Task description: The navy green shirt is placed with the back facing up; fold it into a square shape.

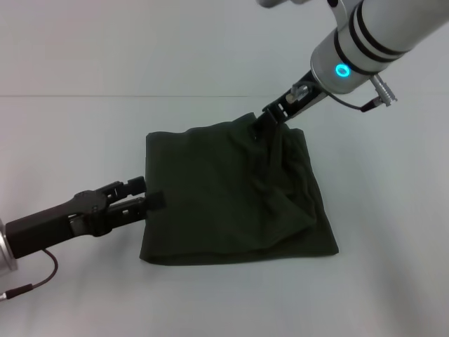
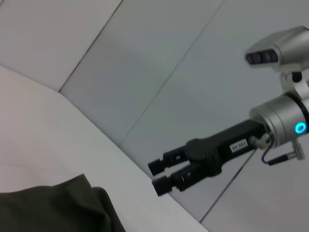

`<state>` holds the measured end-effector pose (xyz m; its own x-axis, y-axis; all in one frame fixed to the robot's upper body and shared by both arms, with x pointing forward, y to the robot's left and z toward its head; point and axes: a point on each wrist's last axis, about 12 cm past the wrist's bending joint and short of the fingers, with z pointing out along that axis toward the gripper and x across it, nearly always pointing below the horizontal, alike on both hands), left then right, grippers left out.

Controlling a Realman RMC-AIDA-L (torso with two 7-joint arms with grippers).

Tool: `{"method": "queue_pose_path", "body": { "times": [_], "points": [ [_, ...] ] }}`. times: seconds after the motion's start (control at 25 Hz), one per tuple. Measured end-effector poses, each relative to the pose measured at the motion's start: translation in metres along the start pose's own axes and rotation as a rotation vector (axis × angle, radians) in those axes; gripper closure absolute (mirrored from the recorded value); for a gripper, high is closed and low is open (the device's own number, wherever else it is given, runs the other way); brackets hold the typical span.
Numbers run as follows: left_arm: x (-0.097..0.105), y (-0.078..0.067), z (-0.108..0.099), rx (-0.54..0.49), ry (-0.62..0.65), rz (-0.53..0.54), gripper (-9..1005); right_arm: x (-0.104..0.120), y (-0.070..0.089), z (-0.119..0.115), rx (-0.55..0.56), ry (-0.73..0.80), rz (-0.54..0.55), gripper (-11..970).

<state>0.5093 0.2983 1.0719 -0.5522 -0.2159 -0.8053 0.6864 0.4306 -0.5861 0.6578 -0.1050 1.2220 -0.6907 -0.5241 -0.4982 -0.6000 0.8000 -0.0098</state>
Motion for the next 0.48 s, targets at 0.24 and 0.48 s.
{"method": "queue_pose_path", "body": {
  "times": [0.24, 0.48],
  "points": [
    [0.001, 0.0, 0.001, 0.005, 0.015, 0.005, 76, 0.0, 0.005, 0.019, -0.013, 0.004, -0.002, 59],
    [0.002, -0.001, 0.004, 0.011, 0.013, 0.005, 76, -0.001, 0.016, 0.038, -0.017, -0.034, -0.038, 63]
  ]
}}
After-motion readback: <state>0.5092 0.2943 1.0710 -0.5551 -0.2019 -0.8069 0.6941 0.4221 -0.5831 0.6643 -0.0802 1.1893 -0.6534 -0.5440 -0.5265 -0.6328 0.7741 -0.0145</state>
